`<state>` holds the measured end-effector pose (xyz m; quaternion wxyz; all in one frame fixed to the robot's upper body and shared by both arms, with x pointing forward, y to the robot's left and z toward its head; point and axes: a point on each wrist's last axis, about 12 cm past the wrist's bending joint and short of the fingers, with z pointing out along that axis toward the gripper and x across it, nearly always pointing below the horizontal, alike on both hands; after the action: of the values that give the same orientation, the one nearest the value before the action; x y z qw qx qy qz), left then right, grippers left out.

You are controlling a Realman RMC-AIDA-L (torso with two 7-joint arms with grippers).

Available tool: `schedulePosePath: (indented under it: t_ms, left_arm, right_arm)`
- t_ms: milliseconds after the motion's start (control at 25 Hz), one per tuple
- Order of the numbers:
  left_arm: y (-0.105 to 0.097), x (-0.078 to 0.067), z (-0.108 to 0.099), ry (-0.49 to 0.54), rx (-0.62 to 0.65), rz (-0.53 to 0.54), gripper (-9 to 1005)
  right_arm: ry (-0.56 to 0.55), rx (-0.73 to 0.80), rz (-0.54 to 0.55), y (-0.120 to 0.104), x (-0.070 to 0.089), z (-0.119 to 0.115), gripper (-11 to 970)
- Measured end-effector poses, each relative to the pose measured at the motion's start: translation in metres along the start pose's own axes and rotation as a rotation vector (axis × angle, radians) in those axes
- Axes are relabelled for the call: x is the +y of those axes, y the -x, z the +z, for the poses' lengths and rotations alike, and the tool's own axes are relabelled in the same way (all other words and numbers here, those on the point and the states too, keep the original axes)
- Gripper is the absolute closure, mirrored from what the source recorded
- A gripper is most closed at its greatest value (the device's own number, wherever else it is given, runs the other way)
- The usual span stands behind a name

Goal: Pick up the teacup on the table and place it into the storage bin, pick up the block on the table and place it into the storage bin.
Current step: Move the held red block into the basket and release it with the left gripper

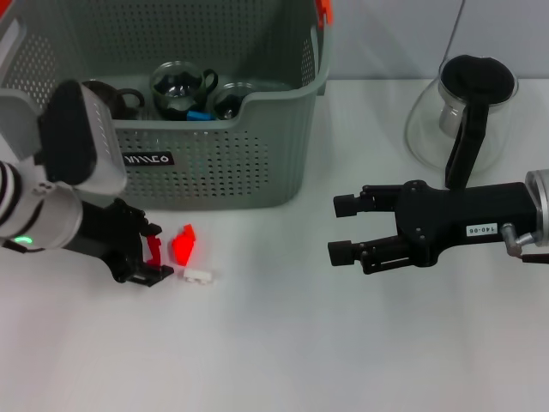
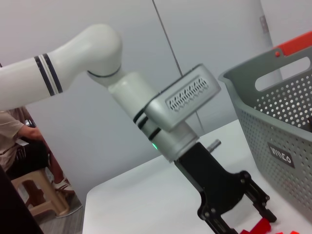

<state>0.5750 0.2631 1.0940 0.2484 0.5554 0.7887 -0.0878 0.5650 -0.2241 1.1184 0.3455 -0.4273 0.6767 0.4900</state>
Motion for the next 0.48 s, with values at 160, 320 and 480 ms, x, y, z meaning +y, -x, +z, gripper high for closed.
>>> schedulePosePath:
  t_ms: [160, 320, 480]
  left_arm:
    - [0.004, -0.001, -0.024, -0.026, -0.067, -0.026, 335]
    - [0.007, -0.005, -0.055, -0.090, -0.170, -0.066, 353]
    - [0.010, -0.008, -0.085, -0.163, -0.296, -0.118, 354]
  right_arm:
    - [-0.001, 0.001, -0.002, 0.000, 0.000, -0.001, 47]
    - [-0.002, 0.001, -0.011, 0.000, 0.000, -0.001, 46]
    - [0.003, 0.001, -0.013, 0.000, 0.000, -0.001, 46]
